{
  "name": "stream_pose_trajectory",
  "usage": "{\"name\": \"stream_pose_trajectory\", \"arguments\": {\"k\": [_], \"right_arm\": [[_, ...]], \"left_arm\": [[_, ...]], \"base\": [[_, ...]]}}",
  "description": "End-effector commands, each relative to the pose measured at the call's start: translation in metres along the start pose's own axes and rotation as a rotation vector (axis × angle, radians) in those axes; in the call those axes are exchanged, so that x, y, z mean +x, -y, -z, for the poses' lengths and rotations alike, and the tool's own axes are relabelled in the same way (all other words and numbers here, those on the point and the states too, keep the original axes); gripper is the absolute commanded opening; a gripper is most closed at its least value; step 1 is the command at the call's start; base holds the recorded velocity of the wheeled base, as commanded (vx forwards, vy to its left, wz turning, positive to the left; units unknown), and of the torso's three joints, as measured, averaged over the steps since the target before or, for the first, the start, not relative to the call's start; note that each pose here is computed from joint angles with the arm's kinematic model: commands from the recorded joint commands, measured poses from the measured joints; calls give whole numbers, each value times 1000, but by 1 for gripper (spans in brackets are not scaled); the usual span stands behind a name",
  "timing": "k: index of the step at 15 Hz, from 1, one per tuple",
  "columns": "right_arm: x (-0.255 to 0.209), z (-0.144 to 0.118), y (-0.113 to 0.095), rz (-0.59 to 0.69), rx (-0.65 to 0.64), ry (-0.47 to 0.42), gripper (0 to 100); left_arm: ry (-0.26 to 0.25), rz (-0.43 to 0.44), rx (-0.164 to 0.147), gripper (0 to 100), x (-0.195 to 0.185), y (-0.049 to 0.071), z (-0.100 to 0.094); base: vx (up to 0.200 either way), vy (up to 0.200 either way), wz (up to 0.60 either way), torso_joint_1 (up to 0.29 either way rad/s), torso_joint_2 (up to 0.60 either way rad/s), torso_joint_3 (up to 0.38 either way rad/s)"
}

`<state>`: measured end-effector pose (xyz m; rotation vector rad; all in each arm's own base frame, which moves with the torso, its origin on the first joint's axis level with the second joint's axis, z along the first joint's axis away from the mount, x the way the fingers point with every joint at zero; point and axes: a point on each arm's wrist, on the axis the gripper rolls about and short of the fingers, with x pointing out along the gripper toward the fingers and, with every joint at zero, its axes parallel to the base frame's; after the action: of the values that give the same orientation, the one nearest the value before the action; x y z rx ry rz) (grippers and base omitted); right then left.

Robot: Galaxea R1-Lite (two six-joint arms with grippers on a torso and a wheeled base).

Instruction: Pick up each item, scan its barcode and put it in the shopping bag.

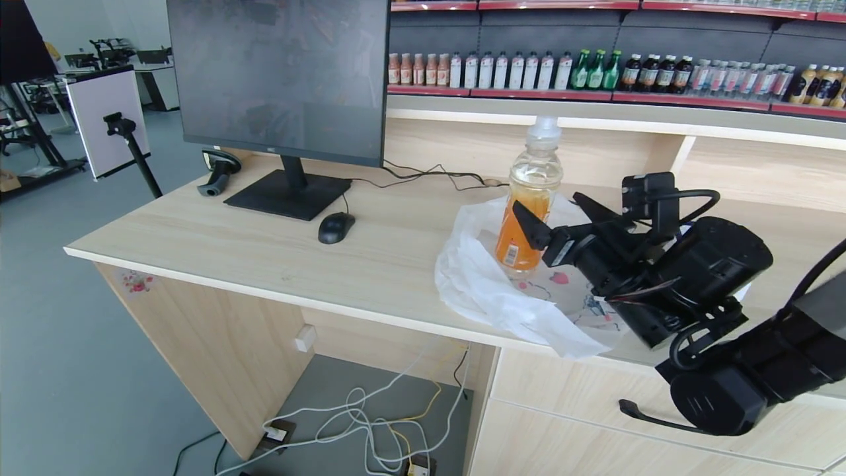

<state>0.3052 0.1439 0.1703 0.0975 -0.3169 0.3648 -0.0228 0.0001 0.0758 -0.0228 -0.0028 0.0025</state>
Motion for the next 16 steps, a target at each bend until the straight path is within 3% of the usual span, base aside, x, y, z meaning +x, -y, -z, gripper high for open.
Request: {"name": "stream_pose_trajectory", "arguments": {"k": [1, 6, 9, 16], "right_arm": [[-13, -28, 1, -1, 8, 56, 100], [-27, -51, 19, 54, -9, 103, 100], [-36, -53, 35, 105, -30, 92, 100], [-39, -54, 44, 134, -41, 90, 100]], "left_arm": [[0, -1, 0, 100, 0, 0, 0], [-1, -1, 0, 100, 0, 0, 0], [-1, -1, -2, 100, 0, 0, 0], [-3, -1, -2, 100, 0, 0, 0]], "base": [[0, 0, 0, 0, 0, 0], [0, 0, 0, 0, 0, 0], [0, 0, -600, 4, 1, 2], [0, 0, -600, 3, 2, 4]]}}
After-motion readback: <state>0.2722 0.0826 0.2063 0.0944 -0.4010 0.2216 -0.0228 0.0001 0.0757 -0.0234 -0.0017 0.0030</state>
